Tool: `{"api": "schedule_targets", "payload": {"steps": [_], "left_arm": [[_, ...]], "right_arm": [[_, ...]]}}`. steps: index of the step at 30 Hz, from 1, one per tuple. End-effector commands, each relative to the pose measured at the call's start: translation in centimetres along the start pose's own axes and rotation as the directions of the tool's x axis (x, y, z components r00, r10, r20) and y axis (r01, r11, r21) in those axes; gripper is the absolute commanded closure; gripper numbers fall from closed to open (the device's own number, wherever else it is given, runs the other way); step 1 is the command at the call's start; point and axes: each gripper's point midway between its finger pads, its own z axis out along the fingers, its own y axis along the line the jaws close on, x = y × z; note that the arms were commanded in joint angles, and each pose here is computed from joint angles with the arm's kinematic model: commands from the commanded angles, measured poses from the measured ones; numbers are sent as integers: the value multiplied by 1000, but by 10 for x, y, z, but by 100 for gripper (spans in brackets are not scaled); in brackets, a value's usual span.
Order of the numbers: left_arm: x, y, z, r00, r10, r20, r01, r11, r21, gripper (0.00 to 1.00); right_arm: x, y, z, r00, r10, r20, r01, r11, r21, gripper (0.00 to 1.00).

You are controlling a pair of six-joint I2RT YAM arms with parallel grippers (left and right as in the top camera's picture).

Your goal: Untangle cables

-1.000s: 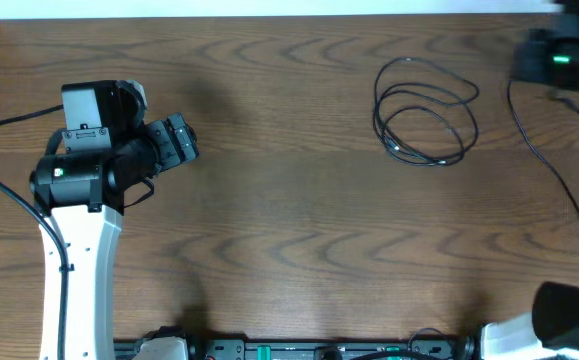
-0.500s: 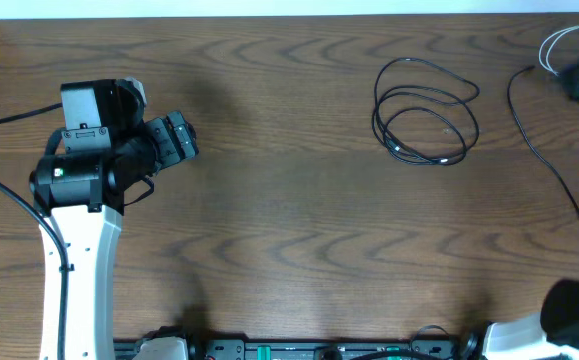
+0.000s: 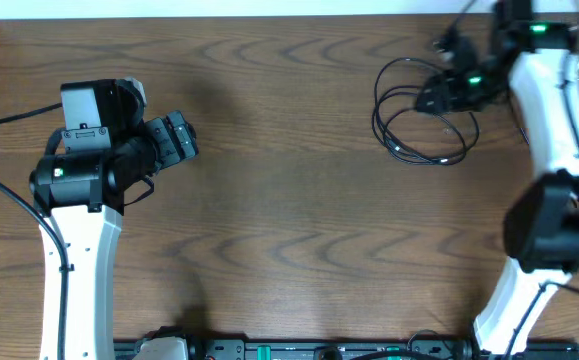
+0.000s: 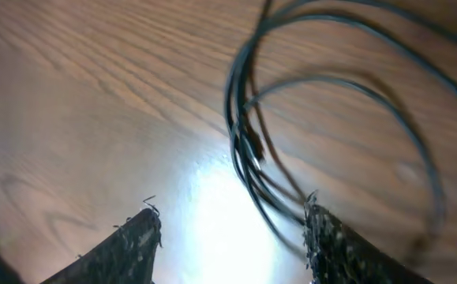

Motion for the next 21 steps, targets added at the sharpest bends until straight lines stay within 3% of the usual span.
{"api": "schedule_targets", "payload": {"steps": [1, 6, 13, 21], "left_arm": [[-3, -1, -2, 1000, -10, 6, 10, 1000, 5, 9], [-3, -1, -2, 1000, -10, 6, 10, 1000, 4, 9], [-3, -1, -2, 1000, -10, 6, 10, 1000, 4, 9], [-3, -1, -2, 1000, -10, 6, 10, 1000, 4, 9]], "right_arm": [[1, 5, 36, 998, -16, -60, 16, 1000, 5, 43], [1, 4, 97, 993, 12, -122, -3, 997, 76, 48], [4, -14, 123, 985, 106, -137, -60, 950, 307, 47], [7, -5, 144, 983, 107, -148, -52, 942, 333, 53]]}}
